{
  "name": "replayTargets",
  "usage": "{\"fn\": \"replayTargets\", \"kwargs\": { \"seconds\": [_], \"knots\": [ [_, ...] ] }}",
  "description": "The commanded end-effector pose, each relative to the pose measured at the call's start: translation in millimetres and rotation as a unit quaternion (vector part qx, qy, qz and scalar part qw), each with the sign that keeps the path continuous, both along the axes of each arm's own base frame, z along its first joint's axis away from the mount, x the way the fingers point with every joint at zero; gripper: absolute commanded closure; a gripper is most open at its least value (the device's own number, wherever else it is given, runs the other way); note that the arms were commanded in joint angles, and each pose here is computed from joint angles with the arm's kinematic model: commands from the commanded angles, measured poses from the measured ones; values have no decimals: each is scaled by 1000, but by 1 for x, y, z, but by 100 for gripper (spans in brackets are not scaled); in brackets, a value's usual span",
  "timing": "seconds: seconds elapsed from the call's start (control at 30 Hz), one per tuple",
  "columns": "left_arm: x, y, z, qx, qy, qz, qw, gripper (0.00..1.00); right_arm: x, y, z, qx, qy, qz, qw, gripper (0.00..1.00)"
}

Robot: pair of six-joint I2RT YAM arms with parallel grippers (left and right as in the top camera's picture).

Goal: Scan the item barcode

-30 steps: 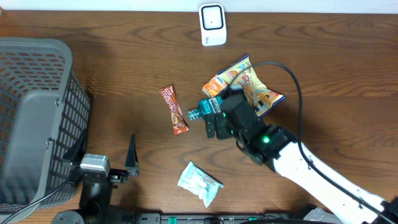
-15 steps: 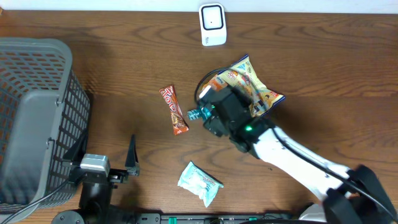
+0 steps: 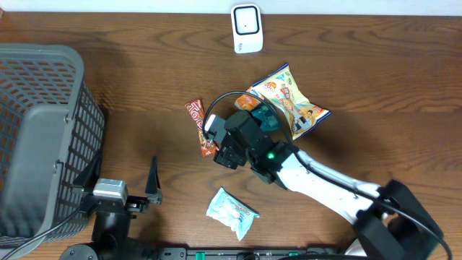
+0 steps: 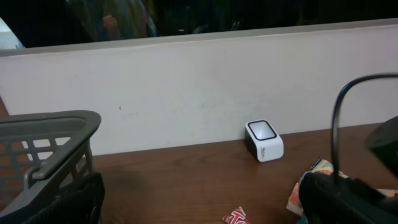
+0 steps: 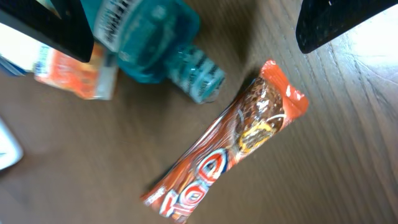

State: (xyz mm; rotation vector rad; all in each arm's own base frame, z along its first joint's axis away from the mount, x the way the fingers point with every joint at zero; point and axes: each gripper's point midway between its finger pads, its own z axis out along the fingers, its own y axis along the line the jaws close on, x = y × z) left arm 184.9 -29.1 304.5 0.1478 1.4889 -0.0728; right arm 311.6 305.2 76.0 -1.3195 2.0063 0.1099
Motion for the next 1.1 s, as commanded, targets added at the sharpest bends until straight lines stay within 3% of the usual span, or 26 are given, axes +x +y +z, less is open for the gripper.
{"fn": "replayTargets", "kwargs": {
  "seconds": [0.0, 0.17, 0.33, 0.43, 0.53, 0.67, 0.87, 1.07],
  "knots": [
    [-1, 1, 3, 1, -6, 3, 1000, 0, 6, 6, -20, -10, 28, 18, 999, 1],
    [-1, 1, 3, 1, -6, 3, 1000, 0, 1, 14, -17, -56, 69, 66, 994, 3],
    [-1, 1, 3, 1, -6, 3, 1000, 0, -13, 27, 41, -70, 102, 165, 978, 17],
    [-1, 1, 3, 1, -6, 3, 1000, 0, -12, 36, 75, -39, 93, 228, 968, 12],
    [-1, 1, 3, 1, -6, 3, 1000, 0, 1, 30, 85, -34, 76, 236, 968, 10],
    [-1, 2, 3, 1, -6, 5, 1000, 0, 7, 18, 67, -56, 90, 243, 964, 17],
    [-1, 2, 2, 36, -10, 8, 999, 0, 15, 14, 22, -87, 118, 259, 955, 15],
    [-1, 2, 0, 49, -6, 8, 999, 0, 17, 9, -31, -138, 143, 272, 942, 22]
  ]
}}
